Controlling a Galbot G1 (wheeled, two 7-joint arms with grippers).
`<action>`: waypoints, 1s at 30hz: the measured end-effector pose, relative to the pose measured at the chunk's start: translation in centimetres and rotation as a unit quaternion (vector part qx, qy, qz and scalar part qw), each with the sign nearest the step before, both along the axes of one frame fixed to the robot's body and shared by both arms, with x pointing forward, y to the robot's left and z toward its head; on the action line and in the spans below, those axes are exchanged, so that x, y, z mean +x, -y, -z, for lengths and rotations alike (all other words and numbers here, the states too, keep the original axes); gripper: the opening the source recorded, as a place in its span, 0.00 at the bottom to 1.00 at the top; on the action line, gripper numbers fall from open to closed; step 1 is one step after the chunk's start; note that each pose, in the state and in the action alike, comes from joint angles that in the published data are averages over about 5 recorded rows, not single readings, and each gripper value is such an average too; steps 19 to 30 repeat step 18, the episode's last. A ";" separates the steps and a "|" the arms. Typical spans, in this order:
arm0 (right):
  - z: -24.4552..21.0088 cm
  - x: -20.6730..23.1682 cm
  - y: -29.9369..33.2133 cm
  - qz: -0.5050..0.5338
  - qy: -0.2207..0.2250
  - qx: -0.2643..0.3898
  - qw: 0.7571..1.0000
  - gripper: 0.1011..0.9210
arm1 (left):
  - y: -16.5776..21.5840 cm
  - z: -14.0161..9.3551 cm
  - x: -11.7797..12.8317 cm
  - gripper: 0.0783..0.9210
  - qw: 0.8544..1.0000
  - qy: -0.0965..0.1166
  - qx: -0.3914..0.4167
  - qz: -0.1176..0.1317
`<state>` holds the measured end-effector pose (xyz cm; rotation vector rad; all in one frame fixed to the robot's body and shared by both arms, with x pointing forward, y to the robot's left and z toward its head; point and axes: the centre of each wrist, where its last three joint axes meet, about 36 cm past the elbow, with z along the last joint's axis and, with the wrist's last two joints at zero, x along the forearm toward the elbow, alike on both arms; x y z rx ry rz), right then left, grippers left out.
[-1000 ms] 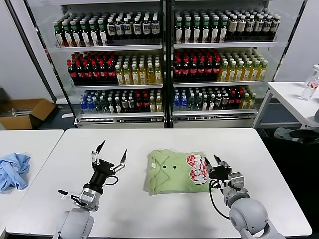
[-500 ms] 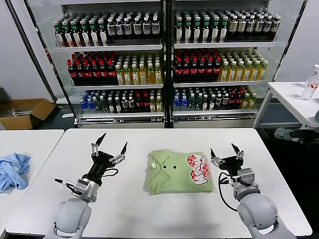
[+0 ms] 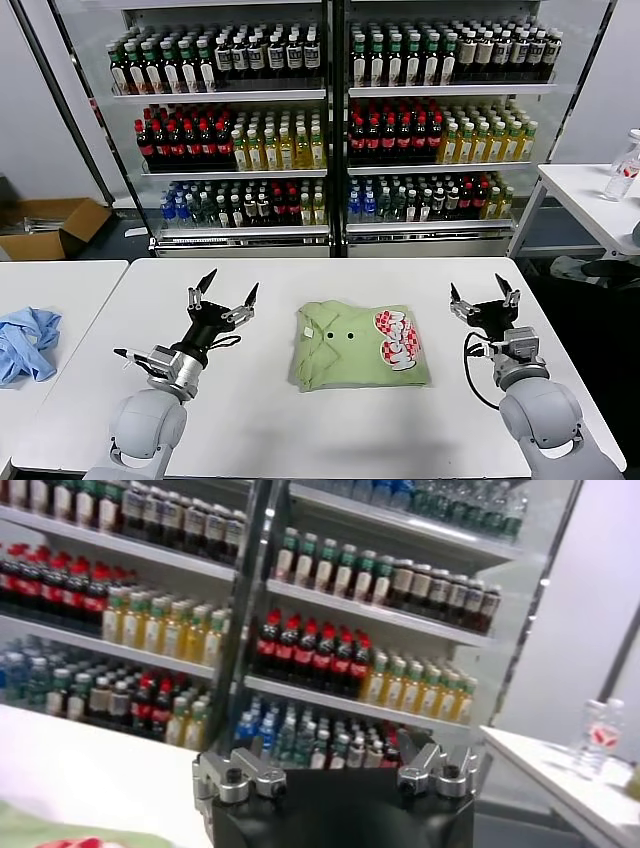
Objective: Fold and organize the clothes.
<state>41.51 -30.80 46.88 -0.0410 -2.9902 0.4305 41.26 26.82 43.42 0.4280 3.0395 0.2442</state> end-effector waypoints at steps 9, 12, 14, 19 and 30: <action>1.0 1.1 1.1 0.007 0.021 -0.029 0.999 0.88 | 0.4 0.3 -0.4 0.88 1.000 -0.007 -0.009 -0.006; 1.4 1.4 1.3 0.006 0.030 -0.041 0.999 0.88 | 0.4 0.5 -0.4 0.88 1.000 -0.003 0.004 -0.012; 1.6 1.7 1.3 0.004 0.034 -0.048 0.998 0.88 | 0.3 0.6 -0.4 0.88 1.000 0.000 0.013 -0.017; 2.0 2.0 1.4 0.001 0.039 -0.059 0.997 0.88 | 0.1 0.7 -0.1 0.88 0.999 0.003 0.022 -0.023; 2.0 2.0 1.4 0.001 0.039 -0.059 0.997 0.88 | 0.1 0.7 -0.1 0.88 0.999 0.003 0.022 -0.023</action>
